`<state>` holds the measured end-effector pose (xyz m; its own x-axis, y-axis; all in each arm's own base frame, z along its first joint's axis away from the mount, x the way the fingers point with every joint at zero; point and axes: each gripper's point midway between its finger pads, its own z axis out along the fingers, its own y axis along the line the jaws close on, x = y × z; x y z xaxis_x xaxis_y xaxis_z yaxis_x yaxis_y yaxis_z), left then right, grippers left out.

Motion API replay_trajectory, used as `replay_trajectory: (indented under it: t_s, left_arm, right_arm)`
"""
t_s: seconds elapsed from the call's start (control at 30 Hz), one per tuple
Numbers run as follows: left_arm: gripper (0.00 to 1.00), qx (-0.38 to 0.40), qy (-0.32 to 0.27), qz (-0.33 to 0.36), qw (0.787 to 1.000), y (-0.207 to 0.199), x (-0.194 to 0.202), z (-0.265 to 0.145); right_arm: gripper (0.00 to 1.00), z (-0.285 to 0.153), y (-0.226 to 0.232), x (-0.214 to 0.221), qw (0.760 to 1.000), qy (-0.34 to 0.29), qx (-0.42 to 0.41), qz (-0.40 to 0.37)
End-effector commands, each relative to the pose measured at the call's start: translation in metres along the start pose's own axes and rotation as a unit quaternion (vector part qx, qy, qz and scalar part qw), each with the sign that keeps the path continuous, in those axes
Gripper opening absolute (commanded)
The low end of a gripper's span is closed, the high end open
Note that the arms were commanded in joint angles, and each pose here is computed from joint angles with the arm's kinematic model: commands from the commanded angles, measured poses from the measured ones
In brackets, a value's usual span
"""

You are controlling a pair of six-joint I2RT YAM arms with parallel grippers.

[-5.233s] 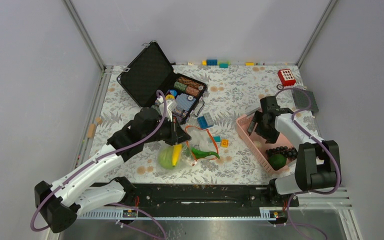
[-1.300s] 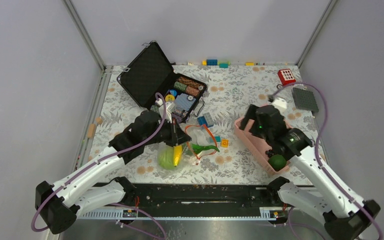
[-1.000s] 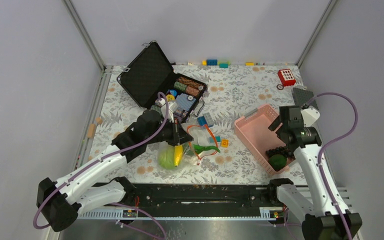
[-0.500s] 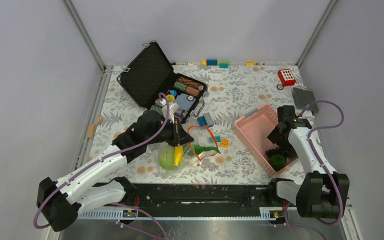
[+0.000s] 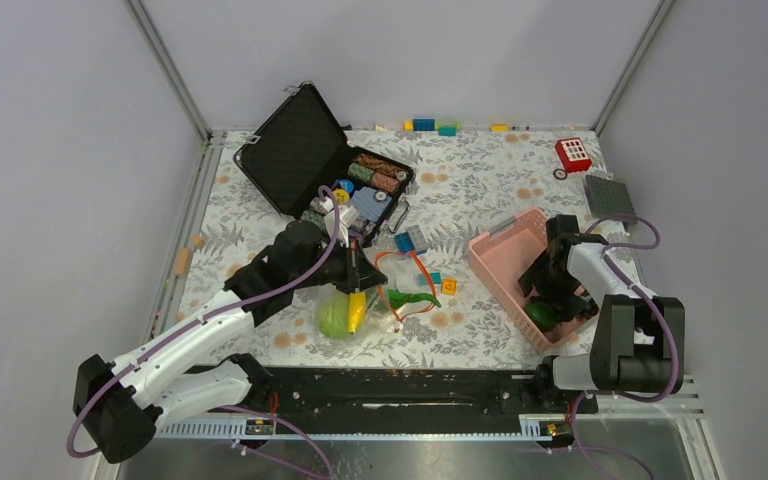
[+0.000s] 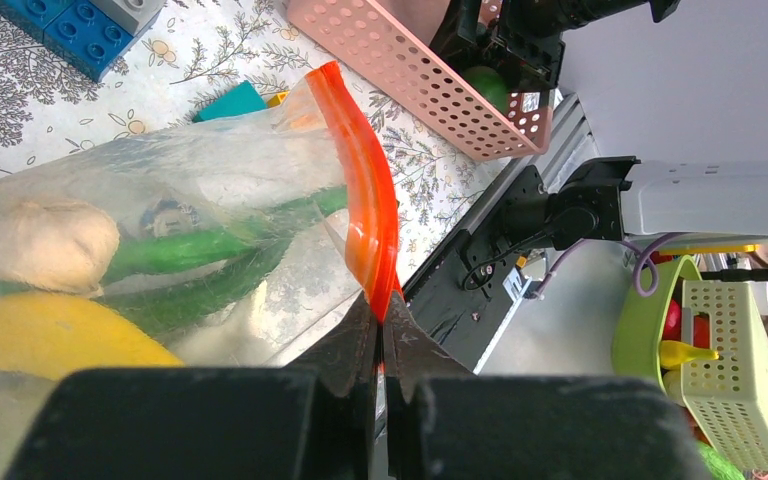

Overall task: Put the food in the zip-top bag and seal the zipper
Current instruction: Pick up the fake fruit from the bin.

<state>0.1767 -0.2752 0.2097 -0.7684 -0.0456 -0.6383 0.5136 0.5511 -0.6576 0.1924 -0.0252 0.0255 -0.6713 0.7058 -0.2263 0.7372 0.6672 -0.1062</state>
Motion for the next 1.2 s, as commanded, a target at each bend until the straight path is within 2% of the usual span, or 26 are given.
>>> replay_trajectory:
  t_s: [0.0, 0.37, 0.6, 0.93, 1.17]
  left_arm:
    - [0.0, 0.021, -0.017, 0.022, 0.999, -0.009, -0.008, -0.002]
    - [0.0, 0.019, -0.011, 0.022, 1.0, -0.007, -0.007, 0.002]
    - [0.0, 0.021, -0.006, 0.022, 1.0, -0.007, -0.006, 0.006]
    - [0.0, 0.024, 0.002, 0.019, 1.0, -0.007, -0.004, 0.009]
    - [0.0, 0.019, 0.0, 0.019, 1.0, -0.004, -0.004, 0.009]
  right_arm:
    - [0.99, 0.002, 0.023, 0.003, 0.998, 0.016, -0.057, 0.003]
    - [0.99, -0.005, 0.029, 0.005, 0.996, 0.023, -0.081, -0.009]
    - [0.98, -0.009, 0.004, 0.012, 0.998, 0.021, -0.042, -0.04]
    - [0.95, -0.01, 0.024, 0.021, 0.993, 0.039, -0.101, -0.038]
    - [0.96, -0.002, 0.023, 0.028, 0.993, 0.053, -0.096, -0.039]
